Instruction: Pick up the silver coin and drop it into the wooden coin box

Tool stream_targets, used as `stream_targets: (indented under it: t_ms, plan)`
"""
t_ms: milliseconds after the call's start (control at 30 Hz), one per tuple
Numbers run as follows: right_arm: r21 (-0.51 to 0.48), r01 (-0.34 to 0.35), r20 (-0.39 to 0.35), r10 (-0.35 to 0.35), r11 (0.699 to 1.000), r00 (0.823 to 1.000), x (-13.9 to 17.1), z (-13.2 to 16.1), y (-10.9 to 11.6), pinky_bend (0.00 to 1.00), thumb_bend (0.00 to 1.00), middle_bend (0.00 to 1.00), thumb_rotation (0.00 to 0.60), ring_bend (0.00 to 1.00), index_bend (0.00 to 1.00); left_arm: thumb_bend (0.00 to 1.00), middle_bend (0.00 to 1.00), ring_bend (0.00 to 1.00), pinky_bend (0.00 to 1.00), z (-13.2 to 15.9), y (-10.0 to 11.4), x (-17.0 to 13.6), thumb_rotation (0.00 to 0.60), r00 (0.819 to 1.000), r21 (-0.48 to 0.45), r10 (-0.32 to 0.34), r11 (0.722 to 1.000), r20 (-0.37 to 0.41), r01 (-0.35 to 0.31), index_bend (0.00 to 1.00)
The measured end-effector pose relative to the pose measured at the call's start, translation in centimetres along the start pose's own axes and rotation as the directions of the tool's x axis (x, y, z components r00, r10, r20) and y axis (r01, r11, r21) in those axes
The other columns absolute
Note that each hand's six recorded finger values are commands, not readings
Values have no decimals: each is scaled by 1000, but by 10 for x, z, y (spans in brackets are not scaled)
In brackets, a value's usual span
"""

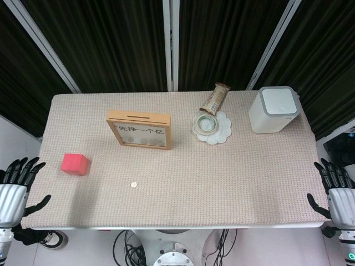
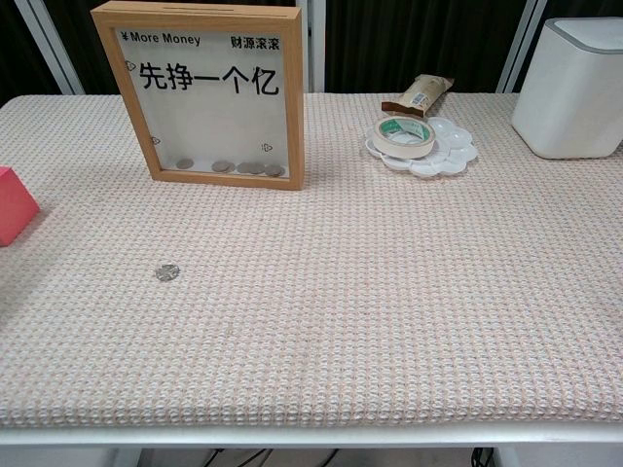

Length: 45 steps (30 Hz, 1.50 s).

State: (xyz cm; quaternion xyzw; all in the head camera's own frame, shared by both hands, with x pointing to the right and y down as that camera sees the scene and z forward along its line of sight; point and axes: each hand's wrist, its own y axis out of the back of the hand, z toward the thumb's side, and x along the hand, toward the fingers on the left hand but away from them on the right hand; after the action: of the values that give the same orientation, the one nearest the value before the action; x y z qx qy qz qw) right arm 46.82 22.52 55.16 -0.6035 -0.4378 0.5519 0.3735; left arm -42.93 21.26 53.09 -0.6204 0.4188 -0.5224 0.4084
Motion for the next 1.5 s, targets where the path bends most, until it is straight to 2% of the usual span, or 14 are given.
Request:
stream_targets:
  t_ms: [333, 600, 833, 1133, 1367, 1500]
  plan:
    - [-1, -6, 0, 6, 1000, 1000, 3, -3, 0, 0, 278, 0, 600, 0, 0, 185, 68, 0, 62, 6, -4, -6, 600, 1000, 5, -17, 1000, 21, 16, 151]
    - [-7, 1, 6, -1, 1000, 1000, 7, -6, 3, 0, 276, 0, 600, 0, 0, 185, 68, 0, 63, 19, -4, -10, 600, 998, 4, -22, 1000, 66, 22, 151]
    - [-6, 12, 17, -12, 1000, 1000, 7, -9, 9, 0, 278, 0, 600, 0, 0, 185, 68, 0, 62, 35, -19, -7, 600, 990, -1, -75, 997, 117, 76, 151]
    - [-4, 7, 28, -7, 1000, 1000, 8, -14, 8, 0, 278, 0, 600, 0, 0, 185, 68, 0, 69, 72, -56, 10, 600, 962, -3, -162, 986, 221, 167, 151]
    - [-3, 16, 34, -16, 1000, 999, 8, -15, 12, 0, 278, 0, 600, 0, 0, 185, 68, 0, 87, 99, -100, 23, 600, 922, -13, -258, 962, 290, 273, 151]
    - [-2, 16, 36, -16, 1000, 999, 7, -15, 12, 0, 277, 0, 600, 0, 0, 185, 68, 0, 85, 111, -122, 33, 600, 904, -4, -291, 952, 313, 308, 151]
